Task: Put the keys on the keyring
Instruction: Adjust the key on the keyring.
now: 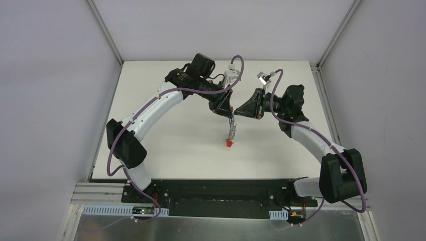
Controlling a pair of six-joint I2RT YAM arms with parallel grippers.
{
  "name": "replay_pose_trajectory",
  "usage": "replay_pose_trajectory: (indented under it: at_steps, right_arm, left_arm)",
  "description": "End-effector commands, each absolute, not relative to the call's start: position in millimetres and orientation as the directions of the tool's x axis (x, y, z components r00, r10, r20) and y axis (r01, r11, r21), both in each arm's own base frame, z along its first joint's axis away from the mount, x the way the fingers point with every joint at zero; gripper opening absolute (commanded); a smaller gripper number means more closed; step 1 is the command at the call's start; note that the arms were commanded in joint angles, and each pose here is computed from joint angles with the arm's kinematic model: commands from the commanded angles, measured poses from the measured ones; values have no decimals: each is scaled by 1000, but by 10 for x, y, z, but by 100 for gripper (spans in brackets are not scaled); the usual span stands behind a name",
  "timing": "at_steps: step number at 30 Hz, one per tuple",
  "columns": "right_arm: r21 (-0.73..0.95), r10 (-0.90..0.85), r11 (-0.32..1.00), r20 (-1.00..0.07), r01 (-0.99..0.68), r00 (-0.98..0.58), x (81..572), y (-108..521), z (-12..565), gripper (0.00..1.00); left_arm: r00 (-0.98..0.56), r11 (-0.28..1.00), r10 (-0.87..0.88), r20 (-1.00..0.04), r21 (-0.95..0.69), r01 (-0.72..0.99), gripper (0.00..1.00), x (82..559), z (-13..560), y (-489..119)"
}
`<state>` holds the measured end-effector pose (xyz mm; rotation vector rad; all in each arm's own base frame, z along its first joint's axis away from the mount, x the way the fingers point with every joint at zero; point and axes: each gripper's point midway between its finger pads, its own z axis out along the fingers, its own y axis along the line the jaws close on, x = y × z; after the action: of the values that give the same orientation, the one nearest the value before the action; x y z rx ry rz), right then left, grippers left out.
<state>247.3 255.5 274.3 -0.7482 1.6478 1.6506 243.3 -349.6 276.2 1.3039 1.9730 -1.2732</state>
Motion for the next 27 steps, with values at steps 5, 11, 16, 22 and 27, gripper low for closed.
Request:
replay_pose_trajectory:
  at_steps: [5, 11, 16, 22, 27]
  right_arm:
    - [536, 122, 50, -841, -843, -528, 2530, 2514, 2930, 0]
    - [531, 113, 42, -844, -846, -524, 2510, 2486, 2921, 0]
    - [529, 117, 32, -845, -848, -522, 2500, 2485, 2939, 0]
    - [536, 117, 32, -840, -843, -530, 2504, 2483, 2920, 0]
    - [538, 117, 29, -839, -842, -532, 2506, 2486, 2921, 0]
  left_arm:
    - [-436, 86, 466, -770, -451, 889, 27, 2340, 2857, -3510]
    - [-440, 113, 430, -788, -437, 892, 30, 2437, 2977, -3485]
    - [-470, 100, 391, -792, -471, 877, 29, 2479, 3051, -3549]
    - [-500, 89, 388, -775, -508, 857, 19, 2482, 3009, -3597]
    - [-507, 84, 380, -773, -517, 852, 16, 2499, 3009, -3625]
